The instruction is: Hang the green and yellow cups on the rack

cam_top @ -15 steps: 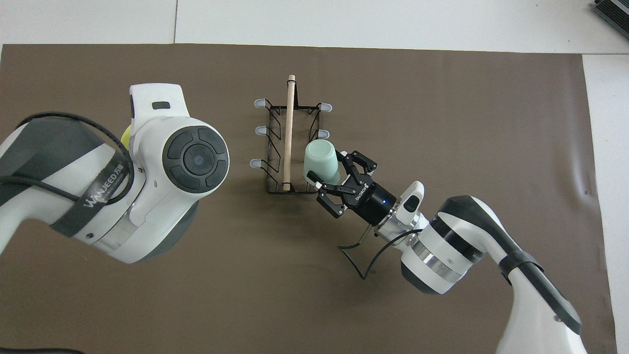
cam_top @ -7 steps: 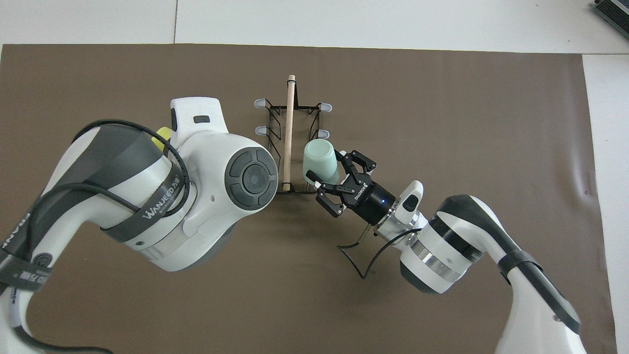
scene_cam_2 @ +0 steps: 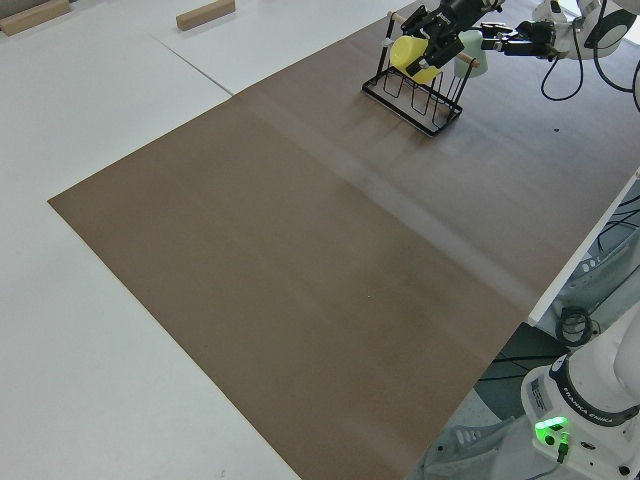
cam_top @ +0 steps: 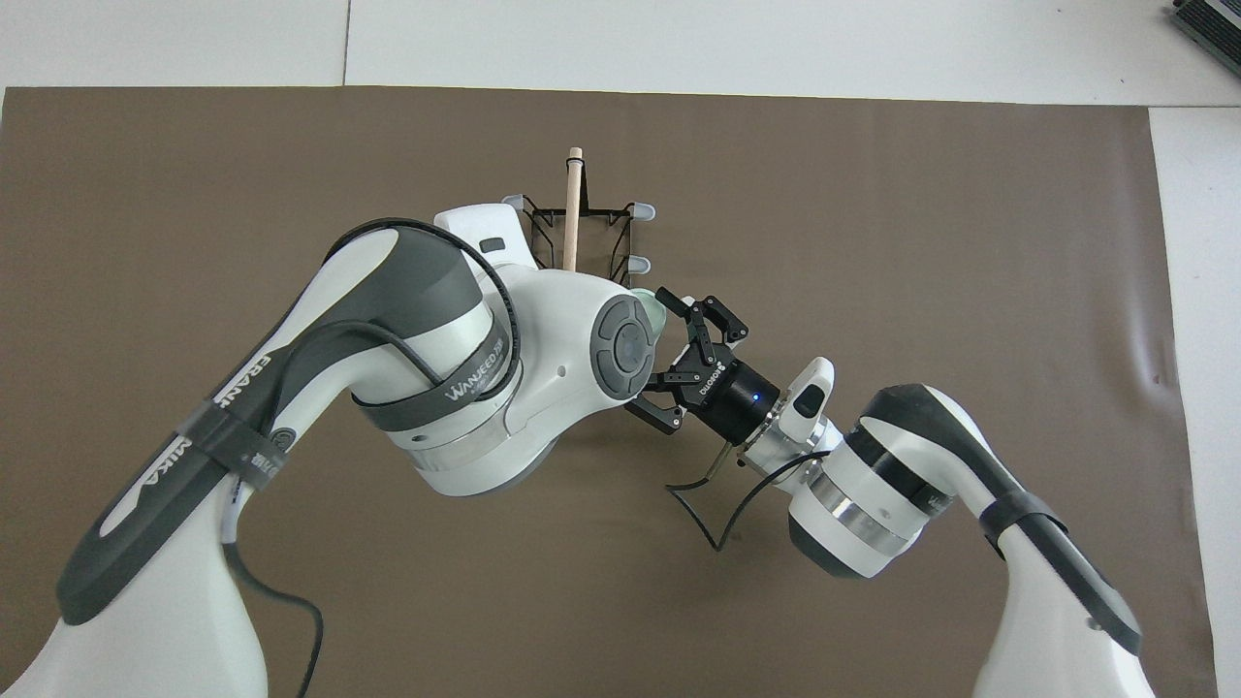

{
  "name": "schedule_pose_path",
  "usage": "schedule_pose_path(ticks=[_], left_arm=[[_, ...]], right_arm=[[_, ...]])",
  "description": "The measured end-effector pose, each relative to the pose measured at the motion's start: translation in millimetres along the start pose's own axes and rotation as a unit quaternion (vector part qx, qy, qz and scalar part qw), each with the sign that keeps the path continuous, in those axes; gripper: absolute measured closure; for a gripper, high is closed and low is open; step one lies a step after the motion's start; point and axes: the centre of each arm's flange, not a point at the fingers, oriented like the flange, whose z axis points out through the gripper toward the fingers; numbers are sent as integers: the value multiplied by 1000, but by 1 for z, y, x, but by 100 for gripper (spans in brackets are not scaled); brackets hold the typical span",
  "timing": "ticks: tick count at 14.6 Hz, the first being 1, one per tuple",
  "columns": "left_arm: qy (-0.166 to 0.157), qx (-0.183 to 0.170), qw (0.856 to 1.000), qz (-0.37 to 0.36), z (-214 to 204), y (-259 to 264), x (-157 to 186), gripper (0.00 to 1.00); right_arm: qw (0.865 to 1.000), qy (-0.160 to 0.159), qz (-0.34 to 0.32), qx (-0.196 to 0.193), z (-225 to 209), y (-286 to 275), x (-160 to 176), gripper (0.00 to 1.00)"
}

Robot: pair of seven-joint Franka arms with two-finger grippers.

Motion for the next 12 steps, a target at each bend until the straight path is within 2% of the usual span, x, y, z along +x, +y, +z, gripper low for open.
schedule_pose_path(ticks=[3, 8, 12], left_arm=[[6, 3, 1000, -7, 3, 7, -7, 33], [10, -2, 1000, -23, -5, 9, -12, 33], [23, -16, 998, -56, -12, 13, -38, 33]], right_arm=[[1000, 3, -2, -1, 0, 1, 4, 0], [999, -27, -32, -26, -13, 10, 37, 0], [994, -45, -87, -40, -45, 61, 59, 0]])
